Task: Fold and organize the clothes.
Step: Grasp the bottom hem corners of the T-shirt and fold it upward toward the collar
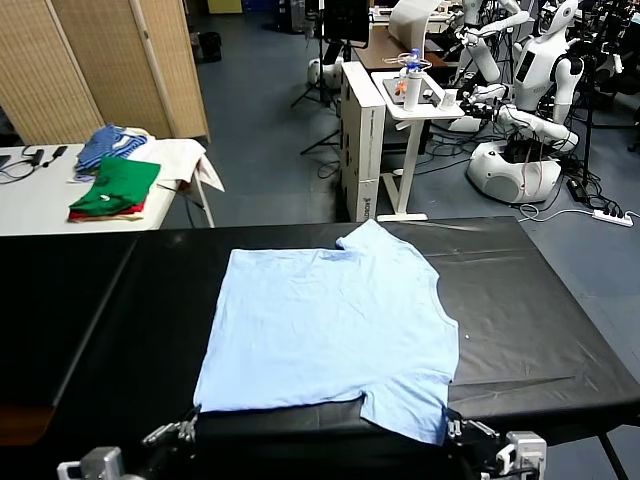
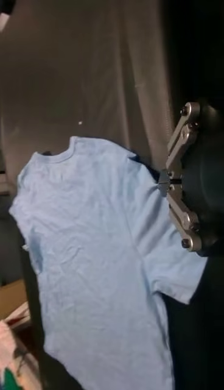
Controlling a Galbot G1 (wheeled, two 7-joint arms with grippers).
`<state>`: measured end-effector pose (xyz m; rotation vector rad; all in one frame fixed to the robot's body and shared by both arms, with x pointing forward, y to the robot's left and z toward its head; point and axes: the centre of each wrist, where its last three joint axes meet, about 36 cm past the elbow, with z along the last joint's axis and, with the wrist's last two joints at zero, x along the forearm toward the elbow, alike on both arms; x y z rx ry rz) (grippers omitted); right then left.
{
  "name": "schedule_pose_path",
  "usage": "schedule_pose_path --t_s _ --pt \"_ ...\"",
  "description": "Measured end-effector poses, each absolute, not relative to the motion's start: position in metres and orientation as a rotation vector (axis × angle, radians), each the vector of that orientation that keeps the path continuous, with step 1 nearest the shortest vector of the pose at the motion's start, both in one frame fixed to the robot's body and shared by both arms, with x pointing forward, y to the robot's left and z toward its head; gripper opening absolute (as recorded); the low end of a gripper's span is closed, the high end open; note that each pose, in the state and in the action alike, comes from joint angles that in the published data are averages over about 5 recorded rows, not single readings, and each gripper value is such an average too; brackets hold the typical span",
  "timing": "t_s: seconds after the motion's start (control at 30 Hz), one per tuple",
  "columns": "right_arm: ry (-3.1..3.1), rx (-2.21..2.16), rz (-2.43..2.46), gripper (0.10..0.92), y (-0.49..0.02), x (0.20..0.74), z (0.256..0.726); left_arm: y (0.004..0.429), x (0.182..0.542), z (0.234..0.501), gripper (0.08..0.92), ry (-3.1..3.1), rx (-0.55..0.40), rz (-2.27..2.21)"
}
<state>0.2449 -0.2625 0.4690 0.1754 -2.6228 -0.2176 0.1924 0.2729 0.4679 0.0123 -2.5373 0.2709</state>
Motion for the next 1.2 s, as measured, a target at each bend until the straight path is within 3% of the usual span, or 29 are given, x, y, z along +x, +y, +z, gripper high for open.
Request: schedule_pose_path --t_s 0.27,0.63,1.2 --pt "-2.692 0.198 -0.159 0.14 -0.277 0.298 0.446 0.27 0.21 0.45 0.146 -2.668 0.039 0.247" --pt "-2.745 0.184 -0.079 0.14 -0.279 0.371 0.433 0.267 0.267 0.423 0.146 -2.828 0.038 0.152" --pt "-2.707 0.225 -0.024 0.145 -0.271 0.409 0.407 0.275 0.316 0.391 0.146 -2.814 -0.03 -0.001"
